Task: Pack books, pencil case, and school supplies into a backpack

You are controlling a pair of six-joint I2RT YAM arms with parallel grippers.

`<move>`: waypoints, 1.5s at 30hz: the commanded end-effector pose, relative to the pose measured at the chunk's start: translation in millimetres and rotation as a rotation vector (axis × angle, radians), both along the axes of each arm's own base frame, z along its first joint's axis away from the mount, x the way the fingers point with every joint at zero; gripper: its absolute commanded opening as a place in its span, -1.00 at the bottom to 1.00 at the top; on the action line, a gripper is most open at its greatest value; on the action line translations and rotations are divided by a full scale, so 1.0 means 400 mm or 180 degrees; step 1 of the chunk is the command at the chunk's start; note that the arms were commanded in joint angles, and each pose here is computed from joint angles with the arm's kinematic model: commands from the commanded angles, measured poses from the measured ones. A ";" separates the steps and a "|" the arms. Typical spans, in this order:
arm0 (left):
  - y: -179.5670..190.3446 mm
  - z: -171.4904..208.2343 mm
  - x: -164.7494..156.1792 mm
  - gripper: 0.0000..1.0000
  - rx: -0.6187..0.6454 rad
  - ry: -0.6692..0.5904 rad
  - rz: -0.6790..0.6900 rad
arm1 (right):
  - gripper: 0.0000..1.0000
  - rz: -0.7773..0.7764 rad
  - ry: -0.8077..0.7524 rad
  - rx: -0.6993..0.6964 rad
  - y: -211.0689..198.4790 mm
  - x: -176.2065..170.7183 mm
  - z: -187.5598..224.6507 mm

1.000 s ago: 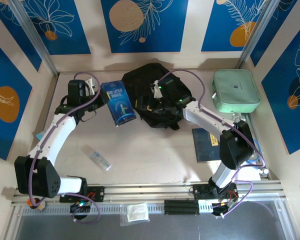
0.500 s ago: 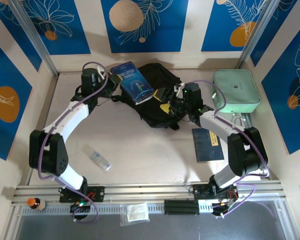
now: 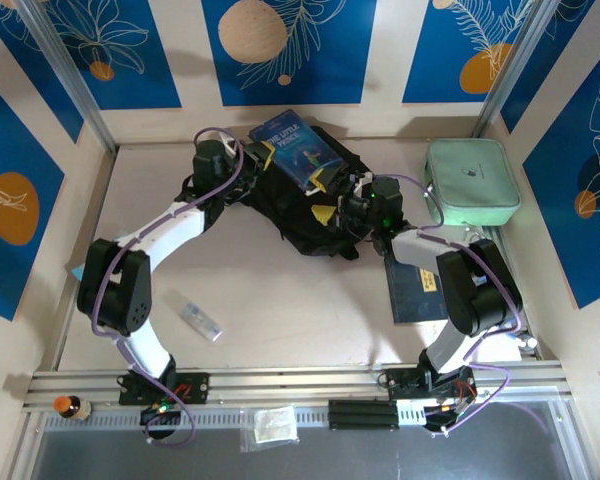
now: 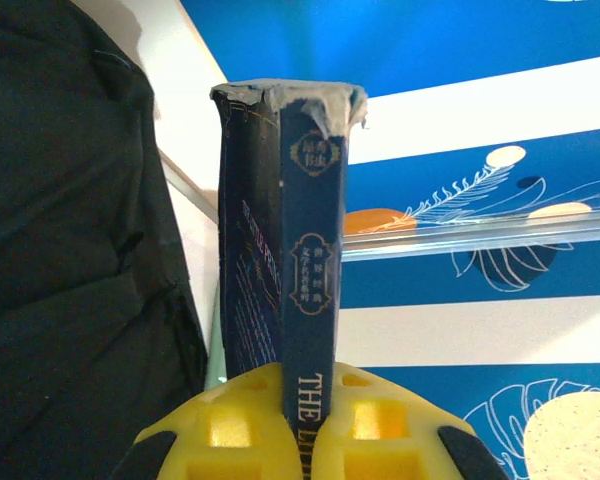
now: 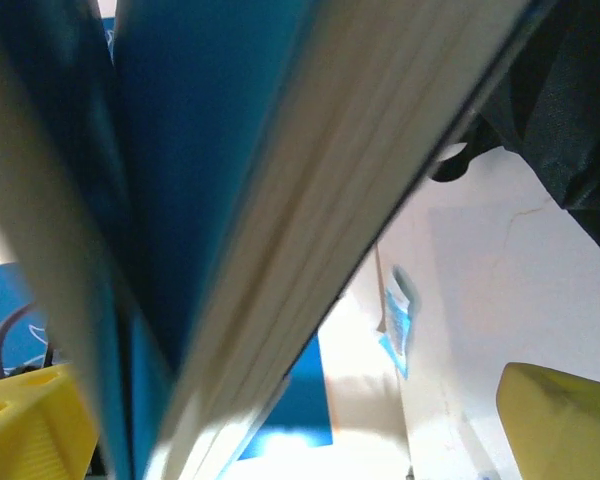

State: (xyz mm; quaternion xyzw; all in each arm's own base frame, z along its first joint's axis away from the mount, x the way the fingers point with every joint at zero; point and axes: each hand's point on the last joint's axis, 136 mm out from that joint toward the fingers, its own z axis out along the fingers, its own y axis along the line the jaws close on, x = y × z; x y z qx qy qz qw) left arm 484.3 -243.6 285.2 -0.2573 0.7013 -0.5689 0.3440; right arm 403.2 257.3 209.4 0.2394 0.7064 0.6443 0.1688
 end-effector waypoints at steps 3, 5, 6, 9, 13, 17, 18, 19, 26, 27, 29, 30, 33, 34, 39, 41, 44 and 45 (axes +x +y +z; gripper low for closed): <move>-0.008 0.086 0.000 -1.00 -0.0298 -0.0306 0.0003 | 0.87 -0.0102 -0.0086 0.0257 -0.003 0.036 0.041; -0.007 0.087 -0.004 -1.00 -0.0310 -0.0298 0.0001 | 0.74 -0.0167 -0.0096 0.0291 -0.010 0.046 0.038; -0.006 0.082 -0.004 -1.00 -0.0308 -0.0284 0.0008 | 0.67 -0.0185 -0.0121 0.0301 -0.014 0.052 0.040; -0.001 0.065 -0.005 -1.00 -0.0292 -0.0200 0.0032 | 0.53 -0.0206 -0.0181 0.0299 -0.030 0.074 0.045; -0.006 0.045 -0.003 -1.00 -0.0309 -0.0120 0.0004 | 0.40 -0.0228 -0.0246 0.0302 -0.046 0.098 0.059; -0.008 0.036 -0.004 -1.00 -0.0320 -0.0096 -0.0010 | 0.21 -0.0162 -0.0298 0.0306 -0.035 0.102 0.072; -0.008 0.036 -0.003 -1.00 -0.0315 -0.0099 -0.0007 | 0.17 -0.0156 -0.0290 0.0302 -0.034 0.102 0.068; -0.008 0.033 -0.003 -1.00 -0.0308 -0.0091 -0.0006 | 0.12 -0.0145 -0.0278 0.0303 -0.031 0.102 0.066; -0.015 0.016 -0.002 -1.00 -0.0281 -0.0047 -0.0052 | -0.15 -0.0085 -0.0308 0.0330 -0.021 0.103 0.069; -0.013 0.015 -0.002 -1.00 -0.0273 -0.0046 -0.0048 | -0.20 -0.0092 -0.0319 0.0324 -0.023 0.103 0.071; -0.013 0.009 -0.003 -1.00 -0.0223 -0.0049 -0.0064 | -0.36 -0.0080 -0.0319 0.0283 -0.026 0.101 0.068; -0.012 0.003 -0.004 -0.96 -0.0194 -0.0040 -0.0077 | -0.48 -0.0080 -0.0321 0.0255 -0.029 0.101 0.068; -0.008 -0.024 -0.008 -0.70 -0.0061 0.0033 -0.0096 | -0.75 -0.0063 -0.0477 0.0167 -0.042 0.094 0.085; -0.006 -0.038 -0.012 -0.59 0.0006 0.0062 -0.0100 | -0.80 -0.0071 -0.0535 0.0140 -0.051 0.090 0.090; 0.006 -0.103 -0.032 -0.14 0.0569 0.0100 -0.0181 | -0.95 -0.0126 -0.0659 -0.0125 -0.115 0.064 0.093; 0.007 -0.122 -0.043 0.01 0.0875 0.0039 -0.0250 | -0.97 -0.0207 -0.0681 -0.0291 -0.158 0.051 0.089; -0.018 -0.138 -0.067 0.14 0.1363 -0.0131 -0.0486 | -0.99 -0.0350 -0.0684 -0.0591 -0.227 0.027 0.081; -0.029 -0.145 -0.075 0.18 0.1531 -0.0195 -0.0571 | -0.99 -0.0393 -0.0676 -0.0692 -0.246 0.017 0.077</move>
